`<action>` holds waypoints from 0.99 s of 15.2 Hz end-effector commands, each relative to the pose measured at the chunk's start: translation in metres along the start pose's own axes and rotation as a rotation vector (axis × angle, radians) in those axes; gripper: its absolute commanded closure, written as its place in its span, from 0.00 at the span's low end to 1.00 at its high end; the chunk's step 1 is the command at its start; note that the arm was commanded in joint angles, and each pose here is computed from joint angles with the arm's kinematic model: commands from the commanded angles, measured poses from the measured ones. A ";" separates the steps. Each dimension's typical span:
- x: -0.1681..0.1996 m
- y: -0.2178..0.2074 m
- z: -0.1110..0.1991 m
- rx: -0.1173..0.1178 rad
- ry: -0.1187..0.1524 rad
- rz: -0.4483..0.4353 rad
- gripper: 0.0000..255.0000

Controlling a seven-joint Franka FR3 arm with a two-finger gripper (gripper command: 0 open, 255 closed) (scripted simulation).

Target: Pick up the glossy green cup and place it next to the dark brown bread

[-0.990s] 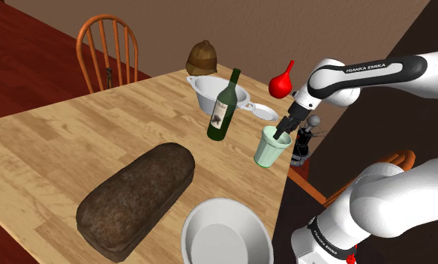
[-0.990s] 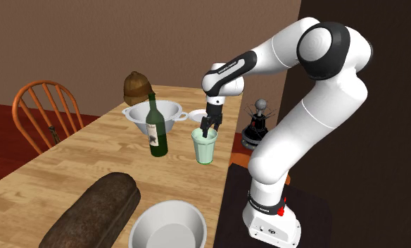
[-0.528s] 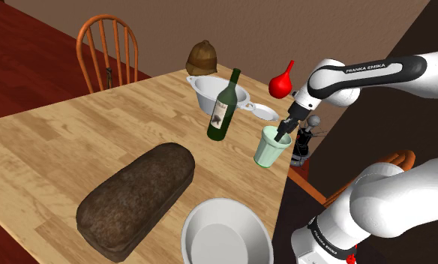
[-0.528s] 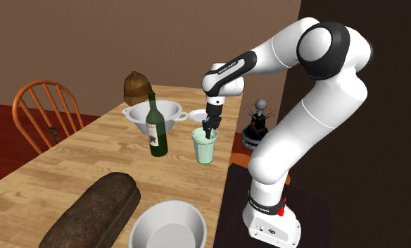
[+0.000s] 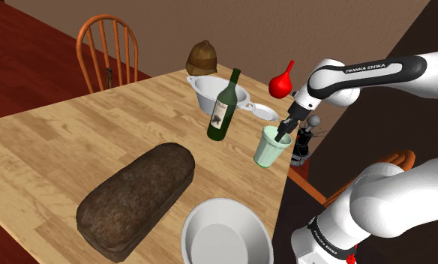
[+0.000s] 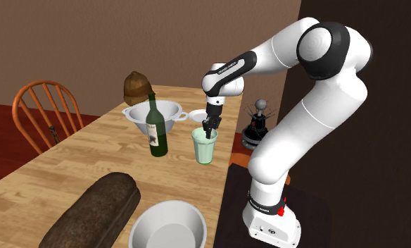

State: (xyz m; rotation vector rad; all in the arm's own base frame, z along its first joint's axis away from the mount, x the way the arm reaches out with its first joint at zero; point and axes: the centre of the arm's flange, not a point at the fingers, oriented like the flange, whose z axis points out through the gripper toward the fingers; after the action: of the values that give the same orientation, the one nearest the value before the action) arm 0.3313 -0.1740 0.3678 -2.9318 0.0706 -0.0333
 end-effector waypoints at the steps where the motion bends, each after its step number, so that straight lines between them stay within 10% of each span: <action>1: 0.000 -0.001 -0.005 0.000 0.001 0.000 1.00; 15: 0.001 -0.016 -0.078 0.000 0.001 0.000 1.00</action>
State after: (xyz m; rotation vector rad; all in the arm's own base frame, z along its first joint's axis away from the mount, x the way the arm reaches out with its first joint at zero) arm 0.3323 -0.1742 0.4417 -2.9319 0.0705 -0.0341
